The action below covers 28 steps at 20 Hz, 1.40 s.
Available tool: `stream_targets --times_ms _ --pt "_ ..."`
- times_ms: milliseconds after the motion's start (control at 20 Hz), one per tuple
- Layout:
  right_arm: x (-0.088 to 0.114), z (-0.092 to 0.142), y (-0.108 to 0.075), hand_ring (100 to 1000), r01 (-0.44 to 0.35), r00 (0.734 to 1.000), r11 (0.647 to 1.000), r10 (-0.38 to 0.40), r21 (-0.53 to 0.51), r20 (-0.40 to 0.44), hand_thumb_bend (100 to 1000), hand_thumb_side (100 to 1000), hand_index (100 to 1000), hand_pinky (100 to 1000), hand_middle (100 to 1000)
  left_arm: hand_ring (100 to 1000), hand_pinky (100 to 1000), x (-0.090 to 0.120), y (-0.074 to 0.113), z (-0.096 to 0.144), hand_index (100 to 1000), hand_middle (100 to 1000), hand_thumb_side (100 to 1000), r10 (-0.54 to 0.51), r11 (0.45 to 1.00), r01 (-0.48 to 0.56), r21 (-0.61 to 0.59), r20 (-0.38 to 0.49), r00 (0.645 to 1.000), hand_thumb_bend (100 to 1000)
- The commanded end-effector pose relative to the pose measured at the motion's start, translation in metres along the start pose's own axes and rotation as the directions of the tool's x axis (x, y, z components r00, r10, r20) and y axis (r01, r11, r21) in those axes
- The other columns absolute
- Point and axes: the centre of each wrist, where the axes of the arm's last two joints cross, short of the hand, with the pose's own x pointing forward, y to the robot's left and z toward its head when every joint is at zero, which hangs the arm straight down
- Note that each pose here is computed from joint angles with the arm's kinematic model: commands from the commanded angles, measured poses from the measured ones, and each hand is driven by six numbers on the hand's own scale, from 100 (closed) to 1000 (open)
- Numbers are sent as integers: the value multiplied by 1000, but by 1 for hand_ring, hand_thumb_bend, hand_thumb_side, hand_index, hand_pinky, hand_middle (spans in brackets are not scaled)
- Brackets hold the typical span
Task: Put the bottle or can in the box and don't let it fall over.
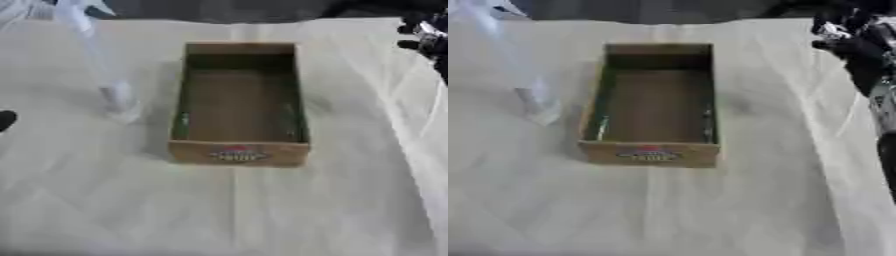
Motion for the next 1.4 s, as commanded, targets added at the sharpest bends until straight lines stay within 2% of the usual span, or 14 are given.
stream_targets --times_ms 50,350,650,1400 --pt "10 -3 -4 834 -7 999 1000 7 -4 32 183 255 900 821 736 959 885 13 9 -6 865 778 100 -35 999 35 5 49 998 834" --pt "8 -2 -4 832 -10 1000 1000 10 -1 29 183 261 897 817 734 957 884 14 7 -7 871 780 100 -34 999 35 -18 48 998 834" --pt "7 -3 -3 828 -9 1000 1000 9 4 20 183 263 895 811 732 963 883 16 -1 -13 878 800 100 -37 994 40 -101 32 999 835" --pt "3 -4 1 823 2 1000 1000 -2 15 4 180 268 894 808 730 970 884 22 -36 -51 872 799 100 -12 956 7 -294 -14 1000 831"
